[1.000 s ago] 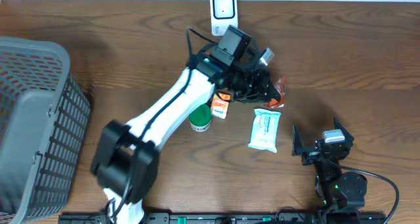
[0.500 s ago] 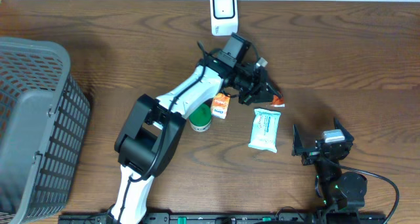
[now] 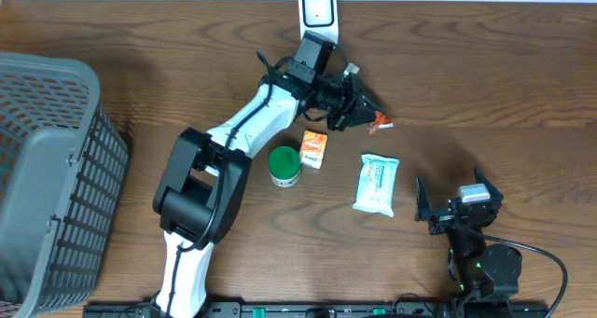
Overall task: Scan the item barcode
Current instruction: 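Carry the chocolate bar right of the snack box and release it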
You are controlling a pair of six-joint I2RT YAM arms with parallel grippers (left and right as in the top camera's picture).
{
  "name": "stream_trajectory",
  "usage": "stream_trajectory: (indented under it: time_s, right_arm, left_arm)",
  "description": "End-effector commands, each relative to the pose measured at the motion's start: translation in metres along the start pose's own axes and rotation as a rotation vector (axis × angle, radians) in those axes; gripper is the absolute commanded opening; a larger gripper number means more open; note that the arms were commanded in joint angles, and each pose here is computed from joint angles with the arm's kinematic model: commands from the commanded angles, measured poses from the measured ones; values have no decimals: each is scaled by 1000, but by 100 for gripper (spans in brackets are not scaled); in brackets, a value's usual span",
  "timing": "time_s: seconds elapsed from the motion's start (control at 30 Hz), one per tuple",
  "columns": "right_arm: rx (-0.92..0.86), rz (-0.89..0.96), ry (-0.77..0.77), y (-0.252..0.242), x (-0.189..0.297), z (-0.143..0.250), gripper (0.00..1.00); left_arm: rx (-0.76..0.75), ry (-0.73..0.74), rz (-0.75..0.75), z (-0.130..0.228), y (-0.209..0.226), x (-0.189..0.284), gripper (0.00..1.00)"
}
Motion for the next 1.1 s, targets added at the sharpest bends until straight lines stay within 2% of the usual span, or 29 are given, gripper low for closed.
stream_trajectory:
  time_s: [0.0, 0.27, 0.53, 0.57, 0.77, 0.97, 1.07]
  right_arm:
    - [-10, -13, 0, 2, 0, 0, 99]
    - [-10, -13, 0, 2, 0, 0, 99]
    - [-10, -13, 0, 2, 0, 0, 99]
    - [-10, -13, 0, 2, 0, 0, 99]
    - [-10, -13, -1, 2, 0, 0, 99]
    - [-10, -13, 0, 2, 0, 0, 99]
    - [-10, -13, 0, 2, 0, 0, 99]
  left_arm:
    - [0, 40, 27, 4, -5, -11, 7]
    - [17, 30, -9, 3, 7, -28, 7]
    - [216, 108, -41, -16, 59, -45, 7]
    - [251, 129, -34, -23, 71, -43, 9]
    - [273, 128, 28, -39, 72, -15, 9]
    - [306, 51, 77, -62, 79, 27, 9]
    - [319, 13, 81, -69, 83, 38, 22]
Point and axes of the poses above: each gripper's point midway between its finger pads, its own x axis back along the fingers, its own y axis along the line the jaws close on, z = x × y, the point moved 9 cm from there along x, back along the fingers, and after that the axes turned 2 degrees about -x, right-handed, at the moved point
